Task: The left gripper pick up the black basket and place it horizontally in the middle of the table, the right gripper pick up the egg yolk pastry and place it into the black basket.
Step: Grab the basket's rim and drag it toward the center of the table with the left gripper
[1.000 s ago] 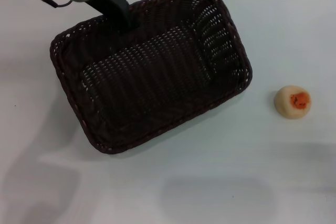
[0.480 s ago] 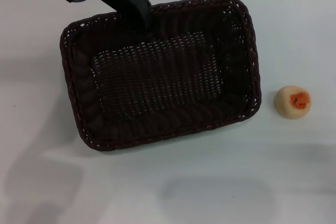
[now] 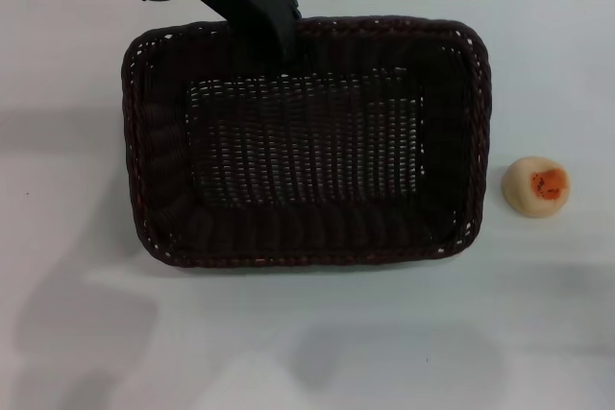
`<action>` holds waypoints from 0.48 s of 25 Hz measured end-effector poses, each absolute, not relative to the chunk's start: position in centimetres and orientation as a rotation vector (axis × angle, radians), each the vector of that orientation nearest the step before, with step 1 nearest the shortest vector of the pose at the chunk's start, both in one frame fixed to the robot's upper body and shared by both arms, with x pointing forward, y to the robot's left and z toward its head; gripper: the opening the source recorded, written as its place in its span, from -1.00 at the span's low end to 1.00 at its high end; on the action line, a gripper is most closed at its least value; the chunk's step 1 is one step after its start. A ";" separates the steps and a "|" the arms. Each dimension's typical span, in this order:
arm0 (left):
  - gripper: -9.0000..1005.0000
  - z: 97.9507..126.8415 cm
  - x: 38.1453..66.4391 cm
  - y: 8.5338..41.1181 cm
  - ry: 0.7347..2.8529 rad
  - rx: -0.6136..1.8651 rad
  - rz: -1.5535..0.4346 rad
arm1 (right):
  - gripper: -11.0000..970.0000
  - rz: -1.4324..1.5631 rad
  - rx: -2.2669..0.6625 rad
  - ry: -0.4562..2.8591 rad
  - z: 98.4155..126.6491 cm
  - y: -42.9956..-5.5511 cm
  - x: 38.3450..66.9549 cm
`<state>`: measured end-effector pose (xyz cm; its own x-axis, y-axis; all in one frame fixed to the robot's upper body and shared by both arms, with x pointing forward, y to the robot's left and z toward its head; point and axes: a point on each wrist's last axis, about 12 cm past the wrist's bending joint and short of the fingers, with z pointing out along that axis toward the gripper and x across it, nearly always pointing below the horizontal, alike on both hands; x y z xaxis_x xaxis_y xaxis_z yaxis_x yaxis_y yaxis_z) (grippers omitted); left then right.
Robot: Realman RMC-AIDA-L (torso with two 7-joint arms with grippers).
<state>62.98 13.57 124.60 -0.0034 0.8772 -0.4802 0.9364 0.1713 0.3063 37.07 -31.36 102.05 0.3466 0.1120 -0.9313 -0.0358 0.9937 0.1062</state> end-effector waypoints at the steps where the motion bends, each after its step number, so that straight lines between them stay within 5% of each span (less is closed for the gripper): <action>1: -0.64 124.7 62.9 13.5 1.876 1.715 -0.139 | 0.54 0.097 0.072 1.213 102.0 -31.3 37.1; 12: -0.65 124.9 62.7 12.3 1.856 1.747 -0.149 | 0.52 0.103 0.069 1.208 102.1 -31.2 37.0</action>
